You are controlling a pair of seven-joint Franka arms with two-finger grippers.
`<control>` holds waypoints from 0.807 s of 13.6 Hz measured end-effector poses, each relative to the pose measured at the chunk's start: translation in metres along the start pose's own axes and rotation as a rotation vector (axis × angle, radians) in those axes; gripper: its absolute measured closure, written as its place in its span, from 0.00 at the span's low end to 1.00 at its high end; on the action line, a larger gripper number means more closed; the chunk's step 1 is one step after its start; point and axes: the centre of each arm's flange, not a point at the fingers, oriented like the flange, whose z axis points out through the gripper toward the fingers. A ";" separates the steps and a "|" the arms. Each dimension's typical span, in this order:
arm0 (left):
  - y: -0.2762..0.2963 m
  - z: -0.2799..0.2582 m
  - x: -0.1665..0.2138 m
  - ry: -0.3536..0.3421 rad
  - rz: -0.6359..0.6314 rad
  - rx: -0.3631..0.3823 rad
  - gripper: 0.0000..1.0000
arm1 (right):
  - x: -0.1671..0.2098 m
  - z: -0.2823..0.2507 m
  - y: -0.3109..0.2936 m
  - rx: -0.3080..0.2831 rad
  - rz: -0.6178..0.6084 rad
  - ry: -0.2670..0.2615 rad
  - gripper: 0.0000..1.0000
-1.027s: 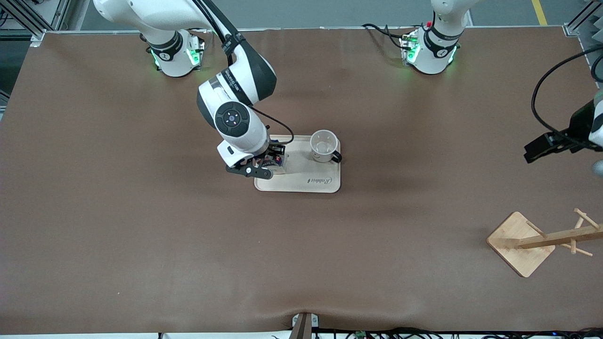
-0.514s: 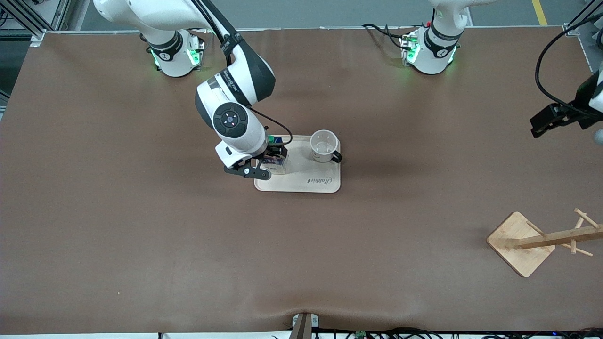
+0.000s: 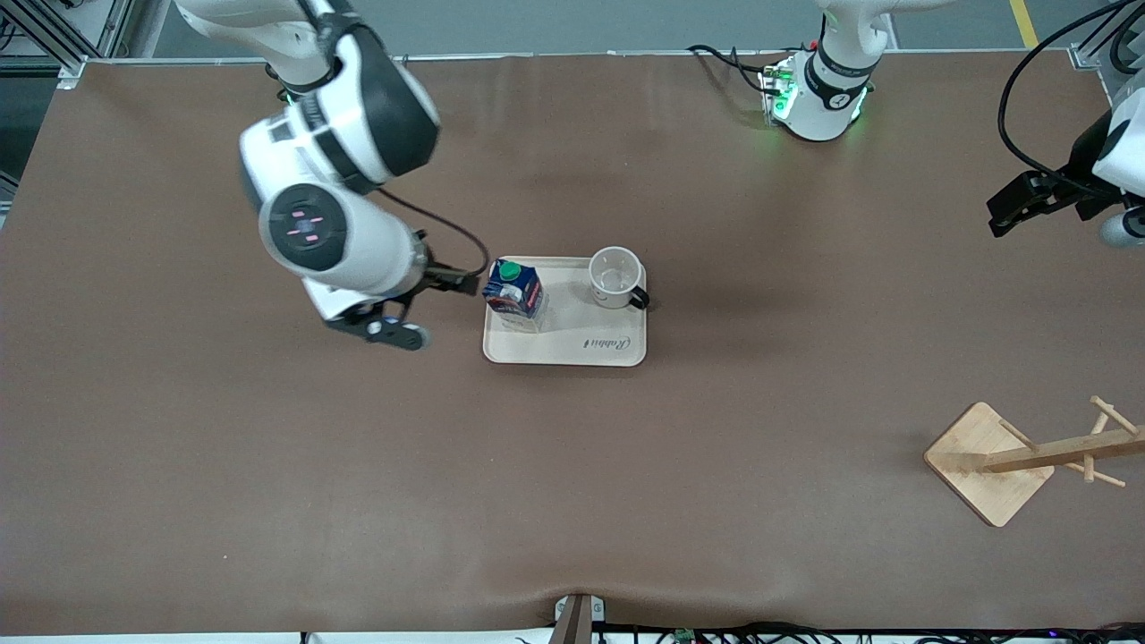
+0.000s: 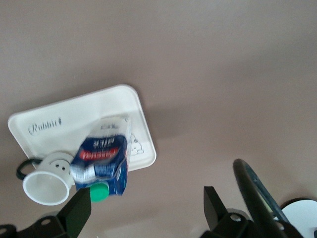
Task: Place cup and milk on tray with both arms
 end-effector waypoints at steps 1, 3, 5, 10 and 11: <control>0.000 0.001 0.000 -0.002 0.001 0.000 0.00 | 0.009 -0.019 0.013 0.024 0.022 0.022 0.00; 0.000 0.002 0.000 -0.002 -0.001 0.000 0.00 | 0.026 -0.056 0.048 0.072 0.059 0.066 0.00; -0.002 0.002 0.001 -0.001 -0.004 0.000 0.00 | 0.052 -0.087 0.105 0.103 0.016 0.104 0.00; -0.006 0.002 0.002 0.000 -0.013 0.000 0.00 | 0.097 -0.130 0.259 0.034 -0.132 0.194 0.00; -0.006 0.002 0.002 0.000 -0.013 -0.001 0.00 | 0.098 -0.132 0.282 0.031 -0.158 0.196 0.00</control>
